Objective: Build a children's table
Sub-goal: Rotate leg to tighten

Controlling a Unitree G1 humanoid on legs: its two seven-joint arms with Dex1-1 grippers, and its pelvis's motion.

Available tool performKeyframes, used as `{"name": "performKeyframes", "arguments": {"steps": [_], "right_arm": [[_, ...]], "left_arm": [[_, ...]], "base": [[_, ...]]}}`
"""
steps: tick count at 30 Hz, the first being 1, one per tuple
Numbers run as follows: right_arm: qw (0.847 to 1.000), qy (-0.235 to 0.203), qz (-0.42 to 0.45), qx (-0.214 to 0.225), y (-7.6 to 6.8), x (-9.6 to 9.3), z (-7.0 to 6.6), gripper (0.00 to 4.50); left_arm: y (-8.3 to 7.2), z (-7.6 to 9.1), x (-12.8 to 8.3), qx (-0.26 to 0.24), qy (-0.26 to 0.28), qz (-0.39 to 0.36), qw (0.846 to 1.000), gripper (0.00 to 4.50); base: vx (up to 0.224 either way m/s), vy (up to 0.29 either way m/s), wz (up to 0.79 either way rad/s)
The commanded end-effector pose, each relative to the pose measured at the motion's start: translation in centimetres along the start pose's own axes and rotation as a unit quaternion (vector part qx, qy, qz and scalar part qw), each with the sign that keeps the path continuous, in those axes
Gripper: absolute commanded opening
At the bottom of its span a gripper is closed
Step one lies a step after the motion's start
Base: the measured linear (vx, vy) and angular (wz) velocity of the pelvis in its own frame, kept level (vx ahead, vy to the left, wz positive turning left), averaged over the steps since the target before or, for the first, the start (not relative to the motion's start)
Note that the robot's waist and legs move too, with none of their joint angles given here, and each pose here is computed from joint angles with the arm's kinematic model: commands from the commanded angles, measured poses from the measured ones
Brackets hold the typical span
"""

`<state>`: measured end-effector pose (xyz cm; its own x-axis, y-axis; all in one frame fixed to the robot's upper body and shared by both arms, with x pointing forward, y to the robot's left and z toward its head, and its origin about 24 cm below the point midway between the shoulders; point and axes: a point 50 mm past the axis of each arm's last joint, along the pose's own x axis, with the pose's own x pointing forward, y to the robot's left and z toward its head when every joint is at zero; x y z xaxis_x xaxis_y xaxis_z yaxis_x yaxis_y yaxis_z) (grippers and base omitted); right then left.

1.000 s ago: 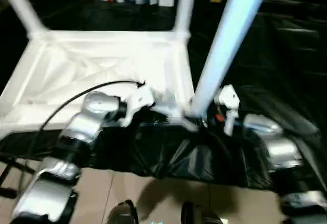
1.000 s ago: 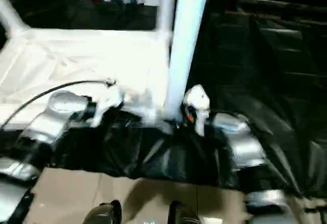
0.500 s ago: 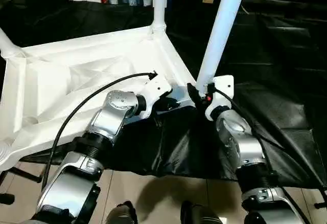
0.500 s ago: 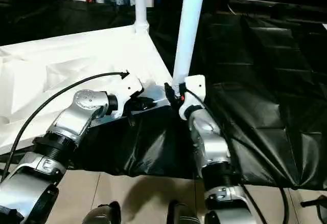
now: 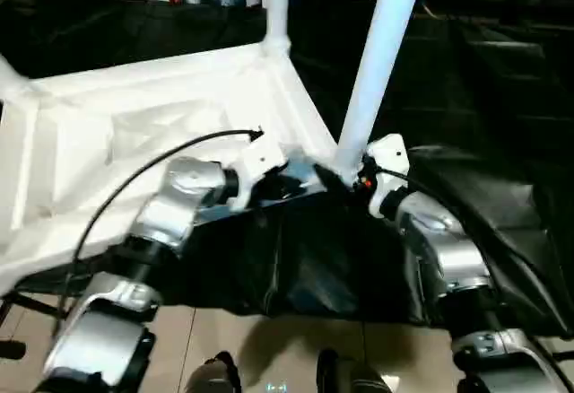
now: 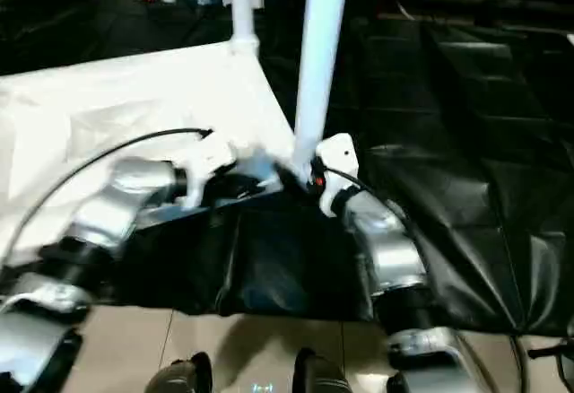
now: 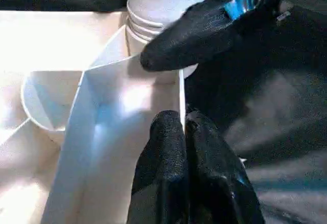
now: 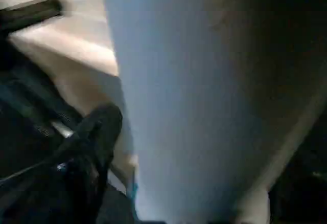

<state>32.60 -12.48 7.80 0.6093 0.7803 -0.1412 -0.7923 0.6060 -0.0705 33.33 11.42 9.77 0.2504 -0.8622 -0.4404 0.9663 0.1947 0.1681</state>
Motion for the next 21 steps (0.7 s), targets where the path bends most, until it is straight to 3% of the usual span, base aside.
{"name": "performKeyframes", "arguments": {"steps": [1, 10, 21], "right_arm": [[0.996, 0.009, 0.088, -0.001, 1.5, 0.2, -0.1, 3.84], [0.982, 0.031, 0.184, -0.016, 1.5, -1.8, 0.0, 3.84], [0.969, 0.046, 0.242, -0.02, 2.2, -2.4, -0.1, 2.88]], "left_arm": [[-1.9, -1.4, 1.1, -0.021, 0.0, -0.075, 0.997, 0.0], [-1.8, -1.8, -0.6, -0.013, 0.011, -0.112, 0.993, 0.0], [-1.8, -2.0, -1.4, -0.014, 0.016, -0.139, 0.99, 0.0]], "base": [[0.0, 0.0, 0.0], [0.0, 0.0, 0.0], [0.0, 0.0, 0.0]]}}
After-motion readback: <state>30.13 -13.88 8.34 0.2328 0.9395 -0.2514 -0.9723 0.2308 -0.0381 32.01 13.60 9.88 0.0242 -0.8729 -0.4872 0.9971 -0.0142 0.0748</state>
